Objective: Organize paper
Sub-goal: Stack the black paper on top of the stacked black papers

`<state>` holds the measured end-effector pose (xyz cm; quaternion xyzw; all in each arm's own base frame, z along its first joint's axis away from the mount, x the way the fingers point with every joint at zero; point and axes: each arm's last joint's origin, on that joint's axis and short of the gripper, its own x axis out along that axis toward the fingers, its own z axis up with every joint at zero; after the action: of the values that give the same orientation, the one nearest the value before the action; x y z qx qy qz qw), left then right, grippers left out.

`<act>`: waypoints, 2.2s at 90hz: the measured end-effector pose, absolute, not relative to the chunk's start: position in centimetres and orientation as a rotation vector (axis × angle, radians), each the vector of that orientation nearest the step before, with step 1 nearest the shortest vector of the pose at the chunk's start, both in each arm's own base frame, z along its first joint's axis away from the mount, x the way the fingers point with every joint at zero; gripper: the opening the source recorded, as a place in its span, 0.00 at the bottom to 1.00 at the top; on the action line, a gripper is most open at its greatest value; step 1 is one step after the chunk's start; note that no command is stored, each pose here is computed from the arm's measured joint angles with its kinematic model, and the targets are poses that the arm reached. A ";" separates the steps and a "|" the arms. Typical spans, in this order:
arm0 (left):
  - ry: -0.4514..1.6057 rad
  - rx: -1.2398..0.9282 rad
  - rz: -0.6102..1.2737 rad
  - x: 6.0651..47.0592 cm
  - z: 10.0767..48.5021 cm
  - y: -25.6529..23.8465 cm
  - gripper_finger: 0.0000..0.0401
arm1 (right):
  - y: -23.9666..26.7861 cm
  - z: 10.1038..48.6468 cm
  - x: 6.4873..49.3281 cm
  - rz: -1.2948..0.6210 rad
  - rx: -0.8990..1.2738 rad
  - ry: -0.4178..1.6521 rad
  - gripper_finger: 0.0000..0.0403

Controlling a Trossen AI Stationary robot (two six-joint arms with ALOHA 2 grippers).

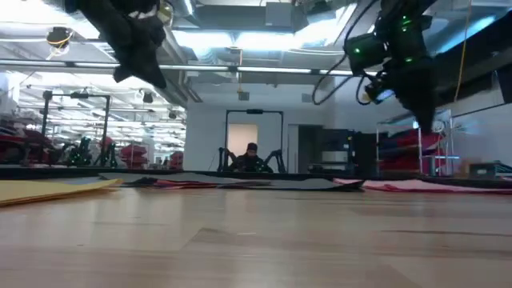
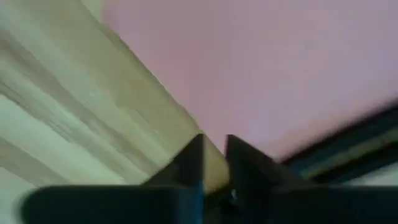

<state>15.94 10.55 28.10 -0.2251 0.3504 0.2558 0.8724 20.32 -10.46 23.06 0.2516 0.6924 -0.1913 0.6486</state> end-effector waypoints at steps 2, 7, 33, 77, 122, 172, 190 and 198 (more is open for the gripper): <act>0.747 -0.473 0.528 16.2 27.8 10.6 0.00 | -10.5 23.1 20.5 -0.432 0.572 1.553 0.03; 0.783 -0.474 0.507 17.0 27.2 10.6 0.00 | -10.7 23.0 20.9 -0.426 0.576 1.502 0.04; 0.935 -0.440 0.386 21.6 23.5 9.9 0.00 | -11.5 23.2 22.6 -0.449 0.560 1.309 0.01; 1.258 -0.241 0.120 25.8 16.9 6.2 0.00 | -11.7 23.3 23.0 -0.420 0.507 1.270 0.00; 1.417 -0.209 0.069 26.3 14.2 5.3 0.00 | -11.8 23.3 23.0 -0.404 0.486 1.271 0.00; 1.581 -0.035 0.093 23.5 16.0 5.1 0.00 | -11.8 23.3 23.0 -0.390 0.468 1.276 0.00; 1.513 -0.095 0.166 21.7 19.1 4.8 0.00 | -11.8 23.3 23.0 -0.387 0.461 1.269 0.00; 1.426 -0.113 0.195 21.8 20.0 4.7 0.00 | -11.9 23.4 23.1 -0.387 0.457 1.259 0.00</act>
<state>21.79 4.73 19.95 -0.0516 0.6527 0.0892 0.7506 23.11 -11.85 23.35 0.2106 0.5799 -0.1782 0.7666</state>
